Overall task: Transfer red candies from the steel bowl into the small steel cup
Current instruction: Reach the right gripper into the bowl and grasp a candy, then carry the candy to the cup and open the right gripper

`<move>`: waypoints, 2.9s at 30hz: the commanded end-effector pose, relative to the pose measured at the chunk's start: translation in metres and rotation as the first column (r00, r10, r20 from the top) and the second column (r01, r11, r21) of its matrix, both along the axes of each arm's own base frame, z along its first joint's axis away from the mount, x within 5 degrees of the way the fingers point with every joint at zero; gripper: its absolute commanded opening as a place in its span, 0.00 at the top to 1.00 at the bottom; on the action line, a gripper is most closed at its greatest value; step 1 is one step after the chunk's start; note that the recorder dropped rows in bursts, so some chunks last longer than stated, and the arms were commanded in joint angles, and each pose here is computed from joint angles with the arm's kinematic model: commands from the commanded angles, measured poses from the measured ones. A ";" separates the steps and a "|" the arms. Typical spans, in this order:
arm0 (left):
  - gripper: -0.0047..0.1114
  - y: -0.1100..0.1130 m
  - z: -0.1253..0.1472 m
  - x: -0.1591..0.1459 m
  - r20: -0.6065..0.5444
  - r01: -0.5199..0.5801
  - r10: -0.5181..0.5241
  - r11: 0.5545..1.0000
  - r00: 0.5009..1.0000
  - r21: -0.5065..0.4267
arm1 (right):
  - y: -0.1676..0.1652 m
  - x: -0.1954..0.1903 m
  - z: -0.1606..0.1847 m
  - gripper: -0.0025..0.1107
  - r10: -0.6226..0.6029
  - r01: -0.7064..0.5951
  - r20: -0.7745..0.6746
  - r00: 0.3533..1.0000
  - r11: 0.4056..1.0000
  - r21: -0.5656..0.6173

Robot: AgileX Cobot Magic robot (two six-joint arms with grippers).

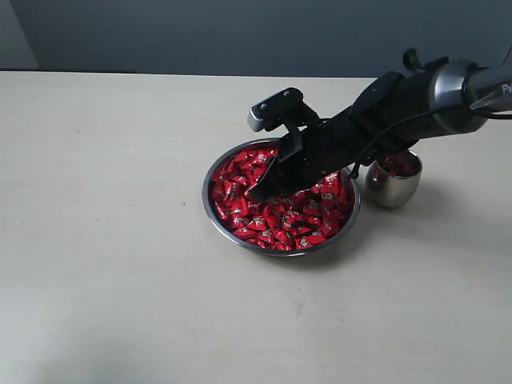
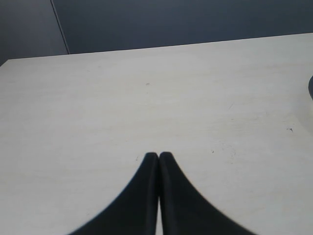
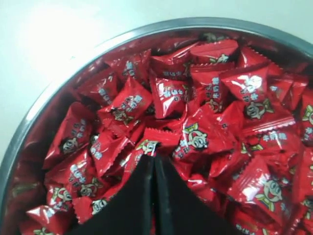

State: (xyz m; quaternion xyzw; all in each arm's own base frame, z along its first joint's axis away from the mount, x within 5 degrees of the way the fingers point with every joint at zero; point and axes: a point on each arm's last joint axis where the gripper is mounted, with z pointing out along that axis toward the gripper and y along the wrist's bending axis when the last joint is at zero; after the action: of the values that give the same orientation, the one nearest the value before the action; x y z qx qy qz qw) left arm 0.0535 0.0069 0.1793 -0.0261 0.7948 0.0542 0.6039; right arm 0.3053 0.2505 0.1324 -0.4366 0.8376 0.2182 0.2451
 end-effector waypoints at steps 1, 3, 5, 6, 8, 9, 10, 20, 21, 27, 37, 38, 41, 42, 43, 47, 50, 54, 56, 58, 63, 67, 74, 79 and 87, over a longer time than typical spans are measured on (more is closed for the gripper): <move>0.96 0.000 0.003 0.000 0.018 0.005 -0.005 1.000 1.000 0.003 | -0.005 0.004 0.011 0.98 -0.012 0.012 0.021 1.000 1.000 0.016; 0.96 0.000 0.003 0.000 0.018 0.005 -0.005 1.000 1.000 0.003 | -0.007 0.003 0.018 0.98 -0.002 0.001 0.017 1.000 0.999 0.032; 0.96 0.000 0.003 0.000 0.018 0.005 -0.005 1.000 1.000 0.003 | -0.006 -0.001 0.021 0.98 0.025 -0.025 -0.006 1.000 0.999 0.043; 0.96 0.000 0.003 0.000 0.018 0.005 -0.005 1.000 1.000 0.003 | -0.005 -0.002 0.021 0.98 0.037 -0.036 -0.018 0.999 0.998 0.047; 0.96 0.000 0.003 0.000 0.018 0.005 -0.005 1.000 1.000 0.003 | -0.005 -0.003 0.021 0.94 0.045 -0.044 -0.027 0.999 0.998 0.050; 0.96 0.000 0.003 0.000 0.018 0.005 -0.005 1.000 1.000 0.003 | -0.005 -0.004 0.021 0.89 0.046 -0.045 -0.028 0.999 0.998 0.050; 0.96 0.000 0.003 0.000 0.018 0.005 -0.005 1.000 1.000 0.003 | -0.005 -0.004 0.020 0.84 0.049 -0.047 -0.027 0.998 0.998 0.047; 0.96 0.000 0.003 0.000 0.018 0.005 -0.005 1.000 1.000 0.003 | -0.005 -0.003 0.004 0.57 0.073 -0.073 -0.052 0.996 0.997 0.007; 0.96 0.000 0.003 0.000 0.018 0.005 -0.005 1.000 1.000 0.003 | -0.005 -0.003 0.000 0.57 0.073 -0.073 -0.061 0.995 0.997 0.002; 0.96 0.000 0.003 0.000 0.018 0.005 -0.005 1.000 1.000 0.003 | -0.006 0.002 -0.006 0.62 0.025 -0.026 -0.041 0.999 1.000 -0.008; 0.96 0.000 0.003 0.000 0.018 0.005 -0.005 1.000 1.000 0.003 | -0.006 0.006 -0.009 0.98 -0.020 0.020 -0.030 0.999 1.000 -0.005; 0.96 0.000 0.003 0.000 0.018 0.005 -0.005 1.000 1.000 0.003 | -0.006 0.006 -0.007 0.98 -0.018 0.018 -0.026 0.999 1.000 -0.003; 0.96 0.000 0.003 0.000 0.018 0.005 -0.005 1.000 1.000 0.003 | -0.006 0.005 0.004 0.98 -0.007 0.007 -0.005 1.000 1.000 0.008; 0.96 0.000 0.003 0.000 0.018 0.005 -0.005 1.000 1.000 0.003 | -0.006 0.004 0.007 0.98 0.000 0.000 -0.001 1.000 1.000 0.012; 0.96 0.000 0.003 0.000 0.018 0.005 -0.005 1.000 1.000 0.003 | -0.007 0.003 0.011 0.98 0.002 -0.002 0.005 1.000 1.000 0.016; 0.96 0.000 0.003 0.000 0.018 0.005 -0.005 1.000 1.000 0.003 | -0.009 0.000 0.024 0.98 0.009 -0.009 0.013 1.000 1.000 0.021; 0.96 0.000 0.003 0.000 0.018 0.005 -0.005 1.000 1.000 0.003 | -0.010 -0.002 0.031 0.98 0.015 -0.016 0.015 1.000 1.000 0.019; 0.96 0.000 0.003 0.000 0.018 0.005 -0.005 1.000 1.000 0.003 | -0.011 -0.003 0.034 0.98 0.023 -0.023 0.019 1.000 1.000 0.017; 0.96 0.000 0.003 0.000 0.018 0.005 -0.005 1.000 1.000 0.003 | -0.011 -0.003 0.035 0.98 0.028 -0.029 0.023 0.999 1.000 0.011; 0.96 0.000 0.003 0.000 0.018 0.005 -0.005 1.000 1.000 0.003 | -0.014 -0.003 0.037 0.98 0.018 -0.018 0.022 1.000 1.000 -0.005; 0.96 0.000 0.003 0.000 0.018 0.005 -0.005 1.000 1.000 0.003 | -0.033 0.001 0.047 0.98 -0.049 0.050 0.032 0.998 0.999 -0.017; 0.96 0.000 0.003 0.000 0.018 0.005 -0.005 1.000 1.000 0.003 | -0.063 0.004 0.058 0.98 -0.147 0.148 0.071 0.987 0.989 -0.005; 0.96 0.000 0.003 0.000 0.018 0.005 -0.005 1.000 1.000 0.003 | -0.117 0.006 0.079 0.98 -0.329 0.328 0.135 0.935 0.944 0.032; 0.96 0.000 0.003 0.000 0.018 0.005 -0.005 1.000 1.000 0.003 | -0.144 0.011 0.077 0.98 -0.432 0.435 0.191 0.882 0.900 0.027; 0.96 0.000 0.003 0.000 0.018 0.005 -0.005 1.000 1.000 0.003 | -0.157 0.015 0.059 0.98 -0.454 0.461 0.138 0.880 0.887 -0.016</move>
State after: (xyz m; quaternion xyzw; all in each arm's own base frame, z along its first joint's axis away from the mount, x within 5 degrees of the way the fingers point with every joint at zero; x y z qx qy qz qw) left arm 0.0535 0.0069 0.1793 -0.0261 0.7948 0.0542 0.6039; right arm 0.3203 0.0951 0.1978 -0.2441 0.8998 0.1042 0.3462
